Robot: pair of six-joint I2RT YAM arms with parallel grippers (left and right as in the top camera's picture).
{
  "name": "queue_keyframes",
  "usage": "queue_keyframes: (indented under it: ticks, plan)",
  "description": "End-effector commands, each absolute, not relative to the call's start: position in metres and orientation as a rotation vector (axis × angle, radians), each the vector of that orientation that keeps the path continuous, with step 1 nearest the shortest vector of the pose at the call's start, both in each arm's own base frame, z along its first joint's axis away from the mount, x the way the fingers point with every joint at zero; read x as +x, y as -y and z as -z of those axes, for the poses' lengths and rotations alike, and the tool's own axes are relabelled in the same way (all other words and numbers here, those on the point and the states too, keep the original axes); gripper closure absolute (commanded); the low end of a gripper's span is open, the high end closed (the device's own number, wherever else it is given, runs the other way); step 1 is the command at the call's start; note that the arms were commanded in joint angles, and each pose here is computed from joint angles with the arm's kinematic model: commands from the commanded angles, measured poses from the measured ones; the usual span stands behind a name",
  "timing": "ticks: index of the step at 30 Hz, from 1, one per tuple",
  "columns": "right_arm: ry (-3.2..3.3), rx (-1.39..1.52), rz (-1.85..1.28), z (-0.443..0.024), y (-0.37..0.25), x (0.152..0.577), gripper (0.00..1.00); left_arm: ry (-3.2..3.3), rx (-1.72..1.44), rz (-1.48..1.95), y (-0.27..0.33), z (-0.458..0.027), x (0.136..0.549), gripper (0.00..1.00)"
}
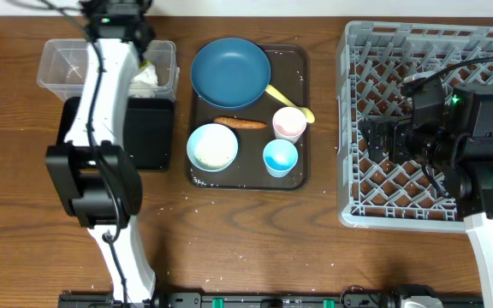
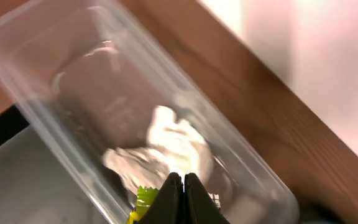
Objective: Sort waste into correct bins and load items into the dishwasher rack
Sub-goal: 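Carry wrapper with left gripper and drop it into clear bin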
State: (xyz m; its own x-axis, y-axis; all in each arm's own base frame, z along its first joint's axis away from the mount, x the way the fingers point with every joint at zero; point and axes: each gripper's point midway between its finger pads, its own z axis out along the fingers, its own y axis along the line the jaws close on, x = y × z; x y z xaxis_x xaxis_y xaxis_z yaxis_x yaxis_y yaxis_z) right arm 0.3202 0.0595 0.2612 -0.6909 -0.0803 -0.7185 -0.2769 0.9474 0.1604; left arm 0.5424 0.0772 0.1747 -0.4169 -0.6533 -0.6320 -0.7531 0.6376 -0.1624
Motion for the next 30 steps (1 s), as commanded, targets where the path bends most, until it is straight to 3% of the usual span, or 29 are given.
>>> queue_keyframes:
  ticks: [1, 7, 11, 15, 22, 30]
  plan:
    - [-2.309, -0.247, -0.341, -0.268, -0.060, 0.321, 0.01, -2.095, -1.306, -0.213, -0.100, -0.149, 0.538, 0.94]
    - [-2.311, -0.236, -0.346, -0.268, -0.060, 0.321, 0.01, -2.062, -1.376, -0.209, -0.109, -0.129, 0.543, 0.90]
    - [-2.312, -0.233, -0.347, -0.268, -0.060, 0.321, 0.01, -2.031, -1.366, -0.182, -0.108, -0.133, 0.551, 0.57]
    - [-2.312, -0.233, -0.347, -0.268, -0.060, 0.321, 0.01, -2.015, -1.362, -0.169, -0.108, -0.136, 0.555, 0.38]
    - [-2.310, -0.234, -0.347, -0.268, -0.060, 0.321, 0.01, -2.073, -1.242, -0.097, -0.097, -0.161, 0.558, 0.32]
    - [-2.304, -0.235, -0.346, -0.269, -0.060, 0.323, 0.01, -2.297, -0.648, 0.297, -0.017, -0.228, 0.558, 0.26]
